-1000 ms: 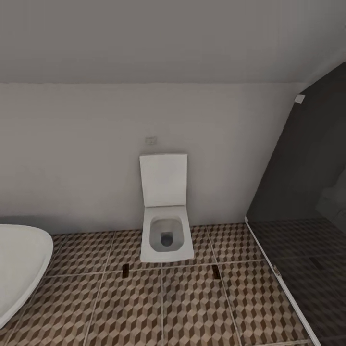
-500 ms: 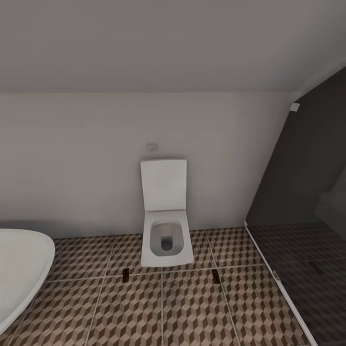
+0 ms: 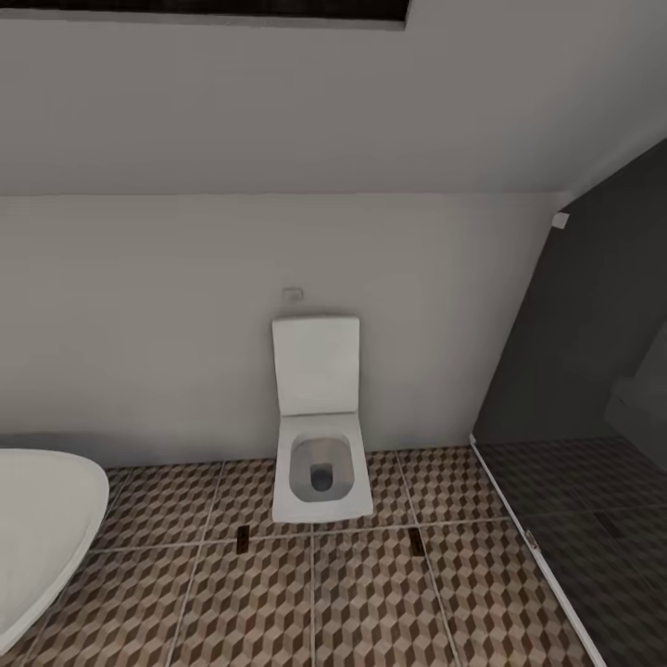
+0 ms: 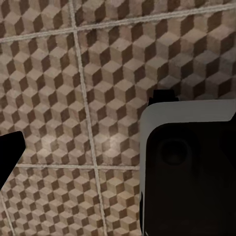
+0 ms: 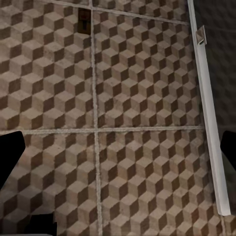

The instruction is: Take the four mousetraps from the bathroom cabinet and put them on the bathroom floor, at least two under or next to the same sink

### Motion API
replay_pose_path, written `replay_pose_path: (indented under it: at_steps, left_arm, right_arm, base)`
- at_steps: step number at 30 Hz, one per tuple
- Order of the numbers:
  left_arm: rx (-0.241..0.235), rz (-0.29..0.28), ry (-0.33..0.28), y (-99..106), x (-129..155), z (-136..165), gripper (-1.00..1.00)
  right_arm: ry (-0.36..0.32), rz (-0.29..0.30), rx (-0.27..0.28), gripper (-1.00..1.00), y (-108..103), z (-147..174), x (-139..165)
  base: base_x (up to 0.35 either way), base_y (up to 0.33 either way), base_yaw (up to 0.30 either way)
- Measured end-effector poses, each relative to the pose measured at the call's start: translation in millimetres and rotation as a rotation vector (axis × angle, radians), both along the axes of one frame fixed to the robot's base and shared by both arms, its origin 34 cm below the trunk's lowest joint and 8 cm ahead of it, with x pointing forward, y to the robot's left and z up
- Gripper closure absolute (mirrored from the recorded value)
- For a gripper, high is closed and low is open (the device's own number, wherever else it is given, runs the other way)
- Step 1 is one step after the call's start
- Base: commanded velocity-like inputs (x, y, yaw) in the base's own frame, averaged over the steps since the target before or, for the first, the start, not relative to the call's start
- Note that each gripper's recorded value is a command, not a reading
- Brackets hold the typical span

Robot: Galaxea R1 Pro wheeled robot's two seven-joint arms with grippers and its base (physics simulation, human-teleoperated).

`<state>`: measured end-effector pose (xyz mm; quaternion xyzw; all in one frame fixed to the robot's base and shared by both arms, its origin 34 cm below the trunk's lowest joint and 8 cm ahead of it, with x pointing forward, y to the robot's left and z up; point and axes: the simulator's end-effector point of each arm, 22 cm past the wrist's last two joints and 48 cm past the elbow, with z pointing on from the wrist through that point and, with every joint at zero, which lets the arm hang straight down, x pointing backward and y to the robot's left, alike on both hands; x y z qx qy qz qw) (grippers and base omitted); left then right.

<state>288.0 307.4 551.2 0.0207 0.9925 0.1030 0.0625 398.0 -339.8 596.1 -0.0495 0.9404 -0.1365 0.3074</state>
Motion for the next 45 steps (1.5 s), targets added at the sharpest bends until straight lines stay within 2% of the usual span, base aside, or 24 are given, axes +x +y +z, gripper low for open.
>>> replay_pose_path:
  at_steps: [19, 34, 45]
  left_arm:
    - [-0.004, 0.0, -0.011, -3, 4, 2, -1.0]
    - [0.031, 0.003, -0.014, 20, 4, 4, -1.0]
    - [0.034, 0.003, -0.013, 22, 4, 4, -1.0]
  right_arm:
    - [-0.003, -0.01, 0.028, -1.0, 25, -1, 1]
    - [0.027, -0.016, 0.027, -1.0, 23, -5, -12]
    - [0.055, -0.022, 0.009, -1.0, 13, -8, -25]
  base:
    - [0.0, 0.0, 0.0]
    - [0.0, 0.0, 0.0]
    - [0.0, 0.0, 0.0]
